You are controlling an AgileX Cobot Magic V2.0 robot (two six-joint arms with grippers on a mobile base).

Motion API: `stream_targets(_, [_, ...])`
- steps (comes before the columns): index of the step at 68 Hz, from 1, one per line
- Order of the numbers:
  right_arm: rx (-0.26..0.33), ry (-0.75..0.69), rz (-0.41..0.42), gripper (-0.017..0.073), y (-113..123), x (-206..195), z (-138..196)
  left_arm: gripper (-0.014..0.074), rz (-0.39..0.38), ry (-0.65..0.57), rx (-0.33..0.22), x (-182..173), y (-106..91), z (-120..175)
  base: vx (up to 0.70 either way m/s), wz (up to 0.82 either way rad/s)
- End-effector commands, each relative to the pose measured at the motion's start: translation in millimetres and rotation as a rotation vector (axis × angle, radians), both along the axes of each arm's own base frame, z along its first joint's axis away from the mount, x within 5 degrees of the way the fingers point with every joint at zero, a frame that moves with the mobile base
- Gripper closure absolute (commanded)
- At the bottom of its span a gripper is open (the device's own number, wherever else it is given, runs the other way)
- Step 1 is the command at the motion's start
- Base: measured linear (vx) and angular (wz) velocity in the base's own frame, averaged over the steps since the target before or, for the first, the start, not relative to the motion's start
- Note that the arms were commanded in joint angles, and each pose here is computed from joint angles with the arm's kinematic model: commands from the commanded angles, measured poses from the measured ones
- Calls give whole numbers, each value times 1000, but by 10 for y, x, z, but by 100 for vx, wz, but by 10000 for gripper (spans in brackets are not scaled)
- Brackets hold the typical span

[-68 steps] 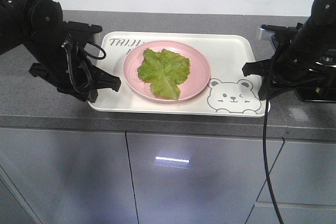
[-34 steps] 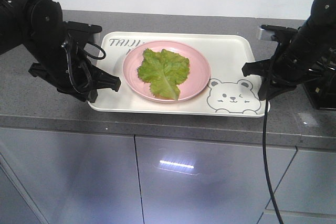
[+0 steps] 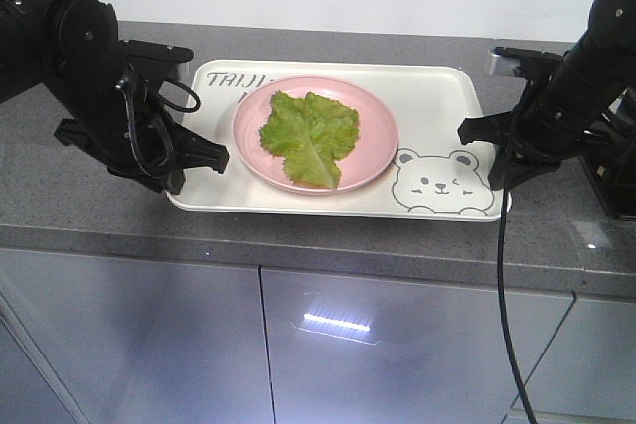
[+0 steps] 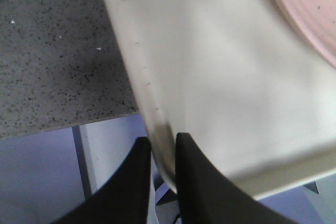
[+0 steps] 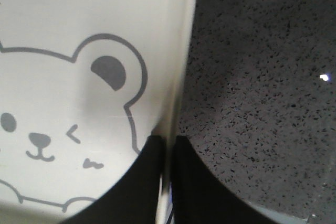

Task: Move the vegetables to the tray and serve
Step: 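Drive the base toward the grey countertop holding the tray level, then hold the tray with both grippers above the countertop as the base approaches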

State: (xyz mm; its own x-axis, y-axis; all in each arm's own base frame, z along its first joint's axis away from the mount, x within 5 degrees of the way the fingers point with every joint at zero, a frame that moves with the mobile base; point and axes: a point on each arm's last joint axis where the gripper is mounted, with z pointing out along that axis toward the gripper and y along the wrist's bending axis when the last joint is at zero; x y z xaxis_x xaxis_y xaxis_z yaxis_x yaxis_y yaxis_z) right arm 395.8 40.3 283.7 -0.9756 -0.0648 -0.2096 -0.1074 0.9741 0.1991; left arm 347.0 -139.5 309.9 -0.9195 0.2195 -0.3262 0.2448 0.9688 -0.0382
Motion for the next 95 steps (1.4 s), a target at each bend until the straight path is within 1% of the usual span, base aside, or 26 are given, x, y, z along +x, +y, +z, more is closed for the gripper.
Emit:
stream_targets(1, [100, -54, 39, 564, 136, -131, 328, 600, -33, -128, -141, -56, -120, 320, 5, 1])
stream_targets(95, [100, -54, 39, 564, 136, -131, 328, 600, -33, -128, -141, -56, -120, 320, 6, -6])
